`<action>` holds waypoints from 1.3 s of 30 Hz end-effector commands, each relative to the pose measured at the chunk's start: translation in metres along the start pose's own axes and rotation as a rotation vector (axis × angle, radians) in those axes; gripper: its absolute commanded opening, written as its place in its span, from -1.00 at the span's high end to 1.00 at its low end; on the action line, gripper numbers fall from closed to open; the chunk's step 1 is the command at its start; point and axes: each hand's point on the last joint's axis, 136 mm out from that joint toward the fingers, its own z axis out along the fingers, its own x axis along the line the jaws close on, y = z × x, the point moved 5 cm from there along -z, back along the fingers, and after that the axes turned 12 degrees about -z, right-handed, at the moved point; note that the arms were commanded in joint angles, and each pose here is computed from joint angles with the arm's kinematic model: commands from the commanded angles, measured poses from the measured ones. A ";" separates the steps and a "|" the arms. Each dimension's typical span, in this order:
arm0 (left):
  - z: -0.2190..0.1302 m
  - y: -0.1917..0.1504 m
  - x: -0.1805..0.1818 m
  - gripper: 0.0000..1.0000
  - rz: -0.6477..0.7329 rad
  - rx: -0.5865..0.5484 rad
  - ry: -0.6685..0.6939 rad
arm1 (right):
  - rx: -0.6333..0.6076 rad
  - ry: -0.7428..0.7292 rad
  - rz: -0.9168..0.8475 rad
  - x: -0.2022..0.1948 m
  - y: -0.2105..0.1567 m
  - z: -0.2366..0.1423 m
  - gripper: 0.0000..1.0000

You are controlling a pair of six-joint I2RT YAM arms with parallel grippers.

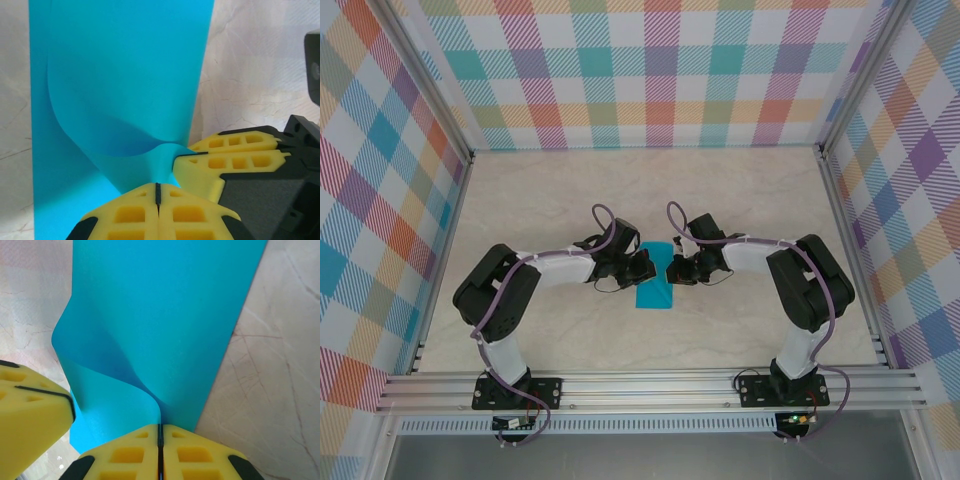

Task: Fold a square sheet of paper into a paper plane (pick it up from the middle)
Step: Fold the triangle a second time at the center of the table.

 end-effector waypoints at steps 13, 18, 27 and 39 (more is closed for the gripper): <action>0.011 -0.004 -0.003 1.00 0.008 0.028 -0.029 | 0.004 -0.007 -0.018 -0.003 0.003 0.001 0.82; 0.017 -0.005 0.006 1.00 -0.001 0.032 -0.002 | 0.006 -0.006 -0.018 -0.003 0.003 0.001 0.82; 0.024 -0.007 0.029 1.00 -0.028 0.034 0.081 | 0.006 -0.007 -0.016 -0.003 0.003 0.001 0.81; 0.030 -0.010 0.047 1.00 -0.042 0.040 0.134 | -0.013 -0.005 -0.013 0.004 0.007 -0.010 0.70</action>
